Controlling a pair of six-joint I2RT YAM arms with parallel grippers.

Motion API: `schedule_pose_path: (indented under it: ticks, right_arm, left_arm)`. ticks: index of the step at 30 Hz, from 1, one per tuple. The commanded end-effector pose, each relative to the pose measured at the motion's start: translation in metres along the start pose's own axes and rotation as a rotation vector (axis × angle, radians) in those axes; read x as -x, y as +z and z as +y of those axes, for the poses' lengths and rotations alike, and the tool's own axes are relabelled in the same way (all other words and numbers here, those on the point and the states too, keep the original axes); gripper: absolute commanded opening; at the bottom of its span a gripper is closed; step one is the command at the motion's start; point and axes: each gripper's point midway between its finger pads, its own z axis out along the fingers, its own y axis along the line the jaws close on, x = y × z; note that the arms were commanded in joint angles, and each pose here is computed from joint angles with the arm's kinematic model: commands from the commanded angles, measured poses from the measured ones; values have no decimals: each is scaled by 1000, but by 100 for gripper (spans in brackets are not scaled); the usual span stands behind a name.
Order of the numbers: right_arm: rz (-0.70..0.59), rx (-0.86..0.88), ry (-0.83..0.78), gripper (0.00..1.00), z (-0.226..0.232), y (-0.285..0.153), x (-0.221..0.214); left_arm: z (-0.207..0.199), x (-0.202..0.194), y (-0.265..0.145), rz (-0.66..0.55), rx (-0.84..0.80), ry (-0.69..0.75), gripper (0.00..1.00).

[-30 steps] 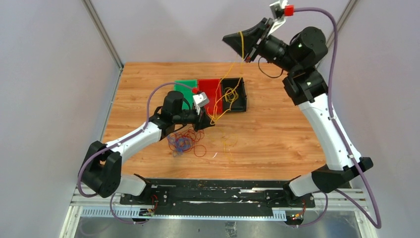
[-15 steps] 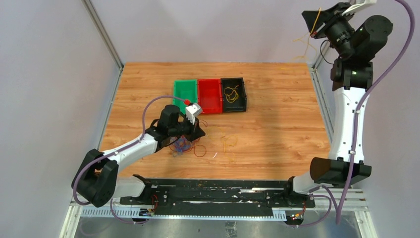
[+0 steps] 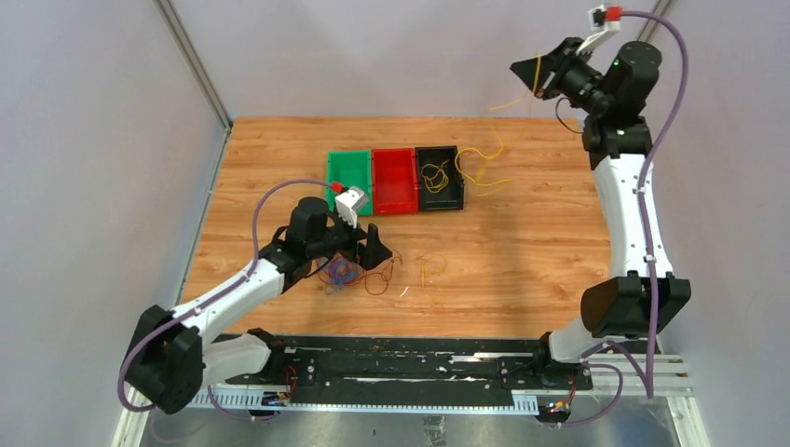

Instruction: Untangle the cables

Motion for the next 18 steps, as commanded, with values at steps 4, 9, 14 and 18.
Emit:
schedule_pose_path:
  ticks: [4, 9, 14, 18]
  right_arm:
    - [93, 191, -42, 0, 51, 46, -54]
    - [124, 217, -24, 0, 53, 78, -83]
    - [127, 238, -24, 0, 54, 103, -91]
    - [94, 231, -30, 0, 54, 120, -74]
  left_arm:
    - [18, 50, -54, -118, 287, -64, 100]
    - [48, 54, -96, -178, 557, -159, 100]
    - [57, 46, -116, -201, 648, -186, 100]
    - [60, 44, -123, -210, 678, -188, 100]
